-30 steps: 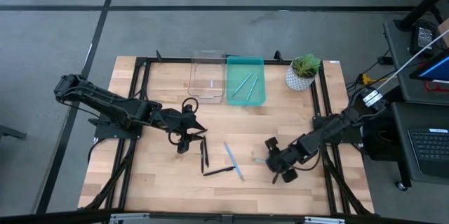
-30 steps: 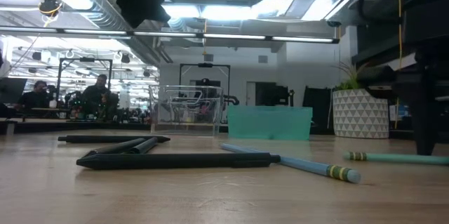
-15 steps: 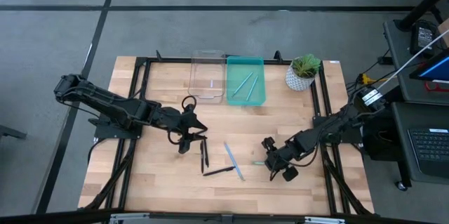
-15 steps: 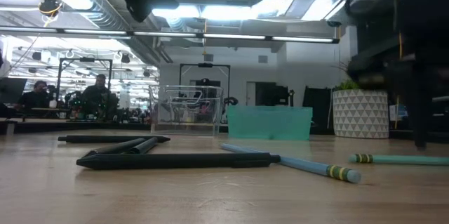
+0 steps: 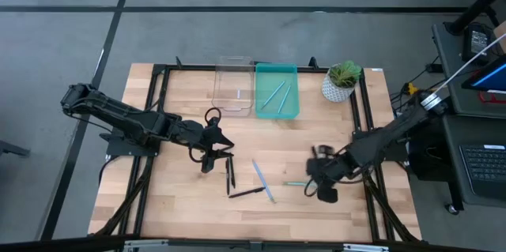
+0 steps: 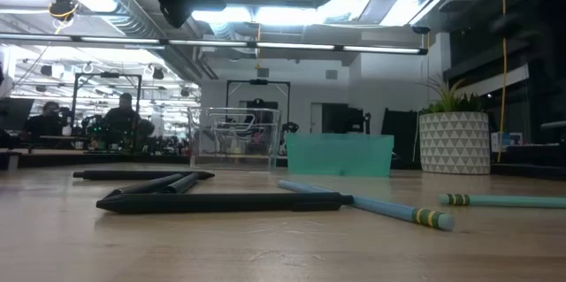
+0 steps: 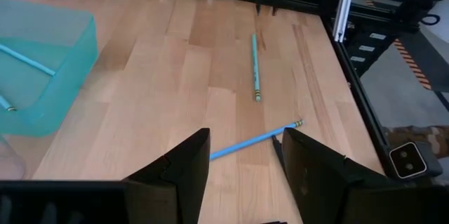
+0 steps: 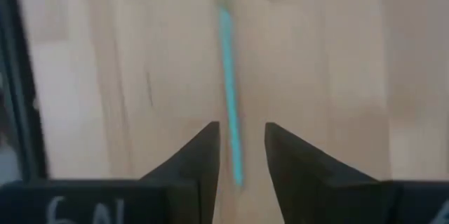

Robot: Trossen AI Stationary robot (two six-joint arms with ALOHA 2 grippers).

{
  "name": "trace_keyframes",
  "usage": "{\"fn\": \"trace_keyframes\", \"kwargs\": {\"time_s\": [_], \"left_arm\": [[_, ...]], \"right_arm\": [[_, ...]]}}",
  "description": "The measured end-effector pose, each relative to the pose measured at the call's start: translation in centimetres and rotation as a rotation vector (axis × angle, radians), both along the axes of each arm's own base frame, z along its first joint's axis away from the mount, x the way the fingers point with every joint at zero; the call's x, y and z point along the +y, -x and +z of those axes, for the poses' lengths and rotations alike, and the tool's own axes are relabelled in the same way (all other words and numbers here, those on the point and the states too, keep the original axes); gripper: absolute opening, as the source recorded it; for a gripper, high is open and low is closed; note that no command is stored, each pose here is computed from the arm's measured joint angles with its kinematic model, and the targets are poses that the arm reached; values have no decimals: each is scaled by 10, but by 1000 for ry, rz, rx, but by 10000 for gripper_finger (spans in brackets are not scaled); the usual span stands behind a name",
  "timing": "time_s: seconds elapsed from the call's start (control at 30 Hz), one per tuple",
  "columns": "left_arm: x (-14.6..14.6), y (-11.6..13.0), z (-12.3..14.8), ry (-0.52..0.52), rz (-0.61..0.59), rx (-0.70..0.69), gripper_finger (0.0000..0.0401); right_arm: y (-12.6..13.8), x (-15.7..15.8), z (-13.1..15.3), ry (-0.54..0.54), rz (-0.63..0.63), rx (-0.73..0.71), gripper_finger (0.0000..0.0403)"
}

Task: Sort pens & pencils
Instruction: Put the light blue pencil into the light blue bin

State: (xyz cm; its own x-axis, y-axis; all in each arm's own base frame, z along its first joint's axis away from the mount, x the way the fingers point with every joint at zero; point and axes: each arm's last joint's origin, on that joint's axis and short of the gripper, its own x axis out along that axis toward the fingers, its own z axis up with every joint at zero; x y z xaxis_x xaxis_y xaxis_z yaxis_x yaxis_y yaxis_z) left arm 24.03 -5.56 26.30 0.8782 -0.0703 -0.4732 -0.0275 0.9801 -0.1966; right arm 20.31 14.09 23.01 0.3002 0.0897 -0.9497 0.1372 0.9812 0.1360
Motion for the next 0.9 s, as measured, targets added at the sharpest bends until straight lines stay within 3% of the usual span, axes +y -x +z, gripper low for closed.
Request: {"fn": "trace_keyframes", "kwargs": {"time_s": [0.17, 0.4, 0.6, 0.9], "left_arm": [[0, 0, 1, 2, 1, -10, 173], [0, -3, 6, -3, 36, -66, 173], [0, -6, 9, 5, 46, -115, 173], [-8, -24, -3, 36, -13, -136, 173]], "right_arm": [[42, 18, 11, -34, -241, -64, 116], [92, 40, -18, -23, -465, -246, 116], [101, 36, -51, 47, -646, -487, 112], [97, 51, -74, 125, -814, -432, 50]]}}
